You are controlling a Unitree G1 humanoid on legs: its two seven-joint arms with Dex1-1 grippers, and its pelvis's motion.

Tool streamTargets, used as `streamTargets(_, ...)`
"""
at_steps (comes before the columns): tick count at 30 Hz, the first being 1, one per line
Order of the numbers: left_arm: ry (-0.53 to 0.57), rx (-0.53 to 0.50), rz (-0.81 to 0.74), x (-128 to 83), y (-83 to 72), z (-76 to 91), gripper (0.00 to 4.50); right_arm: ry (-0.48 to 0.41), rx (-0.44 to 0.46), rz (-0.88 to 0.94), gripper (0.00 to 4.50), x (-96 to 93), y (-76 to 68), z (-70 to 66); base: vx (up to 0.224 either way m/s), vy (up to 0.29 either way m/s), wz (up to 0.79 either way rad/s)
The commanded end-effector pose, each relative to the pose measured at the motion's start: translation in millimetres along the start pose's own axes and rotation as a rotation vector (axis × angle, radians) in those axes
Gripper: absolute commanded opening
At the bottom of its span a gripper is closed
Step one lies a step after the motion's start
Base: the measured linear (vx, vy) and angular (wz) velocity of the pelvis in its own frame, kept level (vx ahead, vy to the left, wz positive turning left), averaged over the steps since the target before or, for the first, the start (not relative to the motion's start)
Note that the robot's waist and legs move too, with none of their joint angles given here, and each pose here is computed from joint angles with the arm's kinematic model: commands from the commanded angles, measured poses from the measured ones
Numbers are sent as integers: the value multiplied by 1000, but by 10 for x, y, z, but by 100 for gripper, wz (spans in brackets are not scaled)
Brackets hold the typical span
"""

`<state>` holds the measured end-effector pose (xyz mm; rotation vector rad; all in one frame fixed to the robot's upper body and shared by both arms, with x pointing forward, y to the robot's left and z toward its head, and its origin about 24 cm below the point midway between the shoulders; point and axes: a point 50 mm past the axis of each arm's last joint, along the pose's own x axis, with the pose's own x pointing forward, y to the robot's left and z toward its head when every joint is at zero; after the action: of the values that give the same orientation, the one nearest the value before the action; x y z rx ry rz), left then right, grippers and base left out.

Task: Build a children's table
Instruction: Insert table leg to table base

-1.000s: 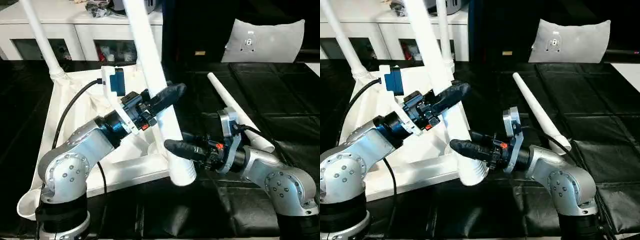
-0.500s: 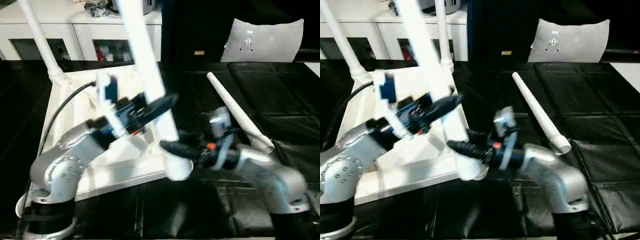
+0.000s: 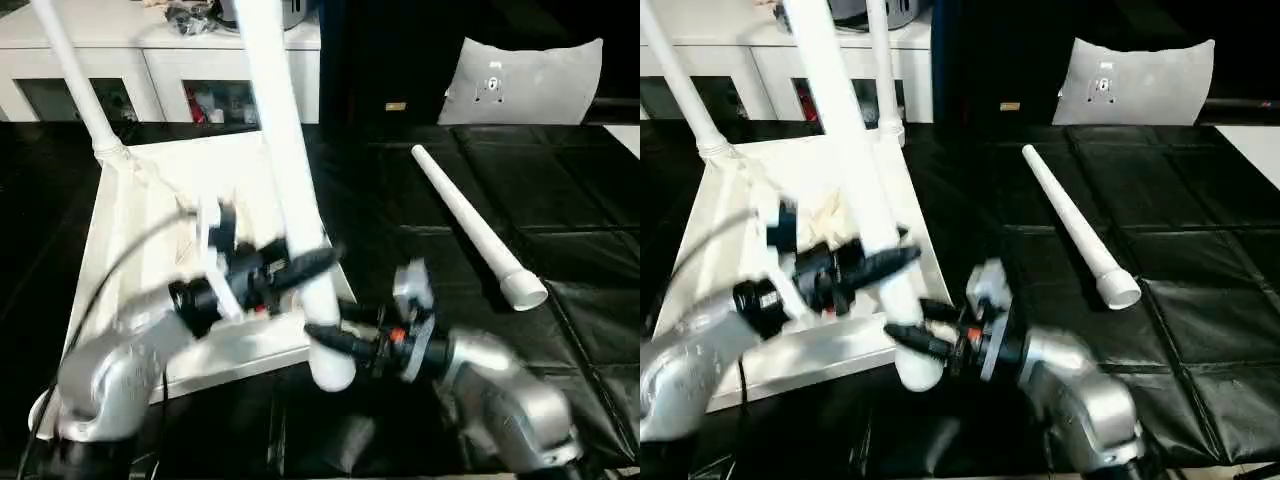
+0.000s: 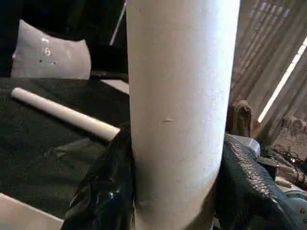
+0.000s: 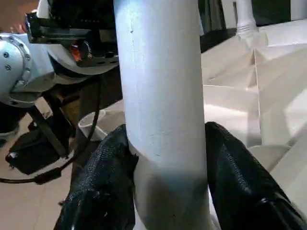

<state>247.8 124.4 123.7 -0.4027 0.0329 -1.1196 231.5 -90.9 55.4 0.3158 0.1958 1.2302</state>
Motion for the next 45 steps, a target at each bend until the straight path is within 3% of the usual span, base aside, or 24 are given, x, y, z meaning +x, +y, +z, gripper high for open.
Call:
streamTargets(1,-9,-7,-110,88,-178,-19,184,-1,-4,-127,186,-106,-140,-4,0,0,0)
streamTargets(7,-21,-1,-74,102,-156,-14,182,-20,-26,-127,186,-109,-162,53,0,0,0)
streamTargets(12,37,59,60,128,-19,26,182,-24,-30,-143,186,-98,-194,155,0,0,0)
streamTargets(14,18,66,124,149,33,115,182,-26,-22,-144,186,-100,-201,214,0,0,0)
streamTargets(15,1,72,151,161,53,170,182,-31,-25,-140,242,-96,-197,249,0,0,0)
streamTargets(16,-14,71,166,174,61,222,182,-31,-30,-145,256,-91,-200,281,0,0,0)
streamTargets(19,-26,92,224,214,92,366,182,-43,-43,-142,256,-63,-196,388,0,0,0)
streamTargets(21,-15,107,239,243,97,436,182,-50,-52,-162,294,-44,-216,464,0,0,0)
streamTargets(23,-11,111,252,265,103,486,182,-55,-55,-168,294,-29,-224,524,0,0,0)
streamTargets(28,12,96,336,327,156,614,182,-67,-75,-221,344,13,-264,751,0,0,0)
streamTargets(31,14,91,335,355,138,662,182,-1,-99,-280,372,11,-282,829,0,0,0)
streamTargets(35,30,104,324,380,108,690,182,75,-114,-260,372,26,-260,862,0,0,0)
streamTargets(36,40,119,322,387,102,692,182,93,-160,-220,372,46,-237,882,0,0,0)
streamTargets(39,51,132,325,393,97,697,182,111,-184,-205,372,62,-223,884,0,0,0)
streamTargets(45,103,187,322,427,66,693,182,168,-148,-192,372,133,-195,820,0,0,0)
